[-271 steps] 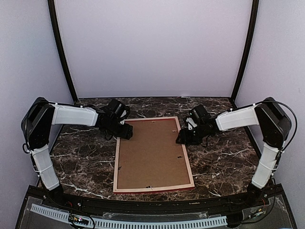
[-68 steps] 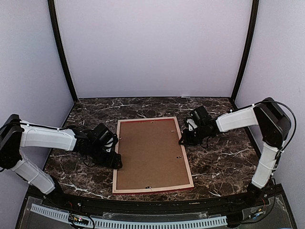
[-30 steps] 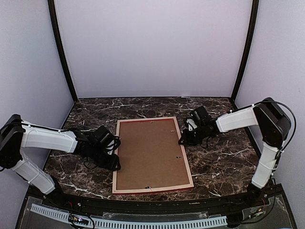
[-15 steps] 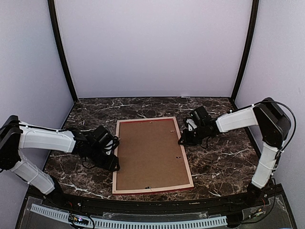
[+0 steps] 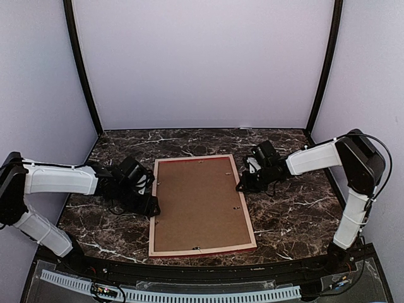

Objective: Put the photo into the frame
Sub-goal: Press the fastener onto the backboard.

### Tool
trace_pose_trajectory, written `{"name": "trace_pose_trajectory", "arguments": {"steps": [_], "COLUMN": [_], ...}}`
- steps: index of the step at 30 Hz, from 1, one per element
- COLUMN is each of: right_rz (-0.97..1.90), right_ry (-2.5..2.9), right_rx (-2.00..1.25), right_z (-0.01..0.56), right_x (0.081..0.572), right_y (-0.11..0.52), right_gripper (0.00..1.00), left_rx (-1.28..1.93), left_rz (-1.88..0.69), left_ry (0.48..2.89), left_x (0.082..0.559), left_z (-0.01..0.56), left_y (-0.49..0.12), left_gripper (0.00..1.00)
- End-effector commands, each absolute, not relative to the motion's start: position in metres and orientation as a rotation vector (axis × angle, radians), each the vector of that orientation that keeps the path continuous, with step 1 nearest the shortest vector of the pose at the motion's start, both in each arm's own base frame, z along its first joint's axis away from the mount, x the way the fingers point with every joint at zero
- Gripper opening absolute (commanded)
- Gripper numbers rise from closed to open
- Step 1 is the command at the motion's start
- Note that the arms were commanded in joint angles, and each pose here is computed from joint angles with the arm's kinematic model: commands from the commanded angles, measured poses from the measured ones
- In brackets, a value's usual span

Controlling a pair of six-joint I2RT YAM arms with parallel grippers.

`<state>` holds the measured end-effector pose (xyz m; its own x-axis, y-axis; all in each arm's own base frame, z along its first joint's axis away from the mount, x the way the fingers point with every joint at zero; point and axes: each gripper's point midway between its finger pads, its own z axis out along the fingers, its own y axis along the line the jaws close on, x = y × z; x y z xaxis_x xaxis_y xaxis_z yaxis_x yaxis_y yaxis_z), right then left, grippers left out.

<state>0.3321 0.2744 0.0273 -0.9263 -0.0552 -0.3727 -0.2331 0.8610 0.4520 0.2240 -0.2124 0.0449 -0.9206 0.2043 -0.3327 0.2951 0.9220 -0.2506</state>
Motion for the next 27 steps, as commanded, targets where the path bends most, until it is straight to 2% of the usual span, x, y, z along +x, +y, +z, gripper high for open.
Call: {"name": "trace_pose_trajectory", "arguments": {"steps": [1, 12, 16, 20, 27], "right_rz": [0.708, 0.722, 0.714, 0.687, 0.703], "right_ry": [2.735, 2.74, 2.728, 2.699, 2.652], "right_rx": [-0.259, -0.256, -0.25, -0.249, -0.304], "right_z": [0.019, 0.019, 0.027, 0.041, 0.061], "right_x": [0.317, 0.302, 0.297, 0.295, 0.28], "right_y": [0.272, 0.274, 0.271, 0.264, 0.26], "right_gripper": [0.17, 0.16, 0.19, 0.27, 0.53], "left_rx": [0.235, 0.229, 0.228, 0.208, 0.186], "left_rz": [-0.407, -0.46, -0.461, -0.434, -0.391], "left_ry": [2.762, 2.784, 2.788, 2.795, 2.793], "left_x": [0.252, 0.281, 0.285, 0.288, 0.292], "left_z": [0.047, 0.03, 0.026, 0.024, 0.023], "left_y": [-0.202, -0.212, -0.215, -0.213, -0.209], "left_gripper": [0.7, 0.58, 0.48, 0.38, 0.28]}}
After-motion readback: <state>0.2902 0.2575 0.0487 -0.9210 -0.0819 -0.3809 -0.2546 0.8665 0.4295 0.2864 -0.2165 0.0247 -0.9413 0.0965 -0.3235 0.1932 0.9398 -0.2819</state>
